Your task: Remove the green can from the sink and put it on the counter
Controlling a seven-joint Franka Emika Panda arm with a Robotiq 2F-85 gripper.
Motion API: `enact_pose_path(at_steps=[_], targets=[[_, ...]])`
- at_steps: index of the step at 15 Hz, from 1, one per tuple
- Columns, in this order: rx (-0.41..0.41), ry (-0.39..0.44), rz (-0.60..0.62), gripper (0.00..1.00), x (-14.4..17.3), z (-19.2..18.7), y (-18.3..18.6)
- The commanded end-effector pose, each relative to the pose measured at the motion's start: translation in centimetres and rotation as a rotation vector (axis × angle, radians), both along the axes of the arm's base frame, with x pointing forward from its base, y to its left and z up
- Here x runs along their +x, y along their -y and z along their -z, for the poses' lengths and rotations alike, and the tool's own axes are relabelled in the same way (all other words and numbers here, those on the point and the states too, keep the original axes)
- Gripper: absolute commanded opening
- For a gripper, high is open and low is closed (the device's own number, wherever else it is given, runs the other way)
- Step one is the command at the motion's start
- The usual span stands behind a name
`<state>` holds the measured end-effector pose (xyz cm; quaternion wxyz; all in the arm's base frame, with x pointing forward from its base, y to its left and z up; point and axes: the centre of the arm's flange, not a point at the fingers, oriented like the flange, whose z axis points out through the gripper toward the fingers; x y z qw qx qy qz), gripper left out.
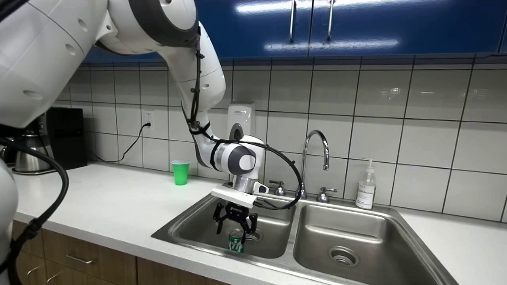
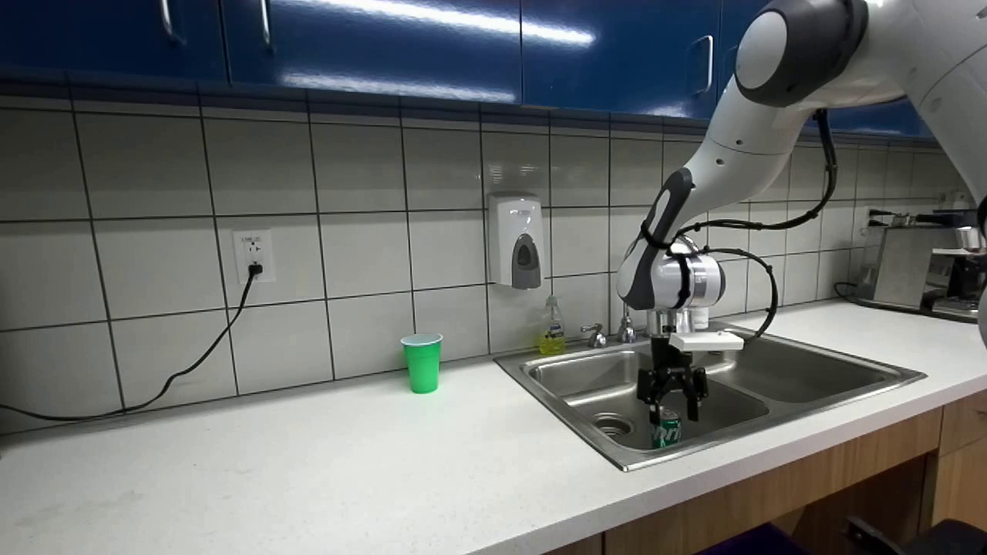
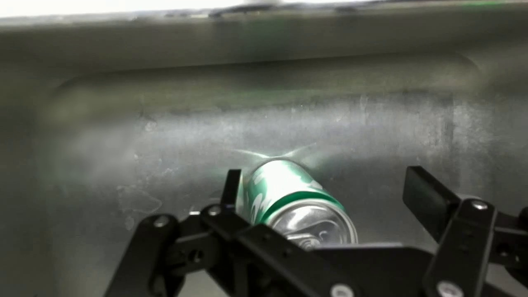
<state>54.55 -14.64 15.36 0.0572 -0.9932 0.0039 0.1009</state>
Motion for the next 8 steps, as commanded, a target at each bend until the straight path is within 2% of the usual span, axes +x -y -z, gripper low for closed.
enact_pose_path(at_steps=[1,8], targets=[[0.018,0.028,-0.017,1.0,1.25,0.54,1.36],[0.018,0.032,-0.031,1.0,2.23,1.2,1.74]])
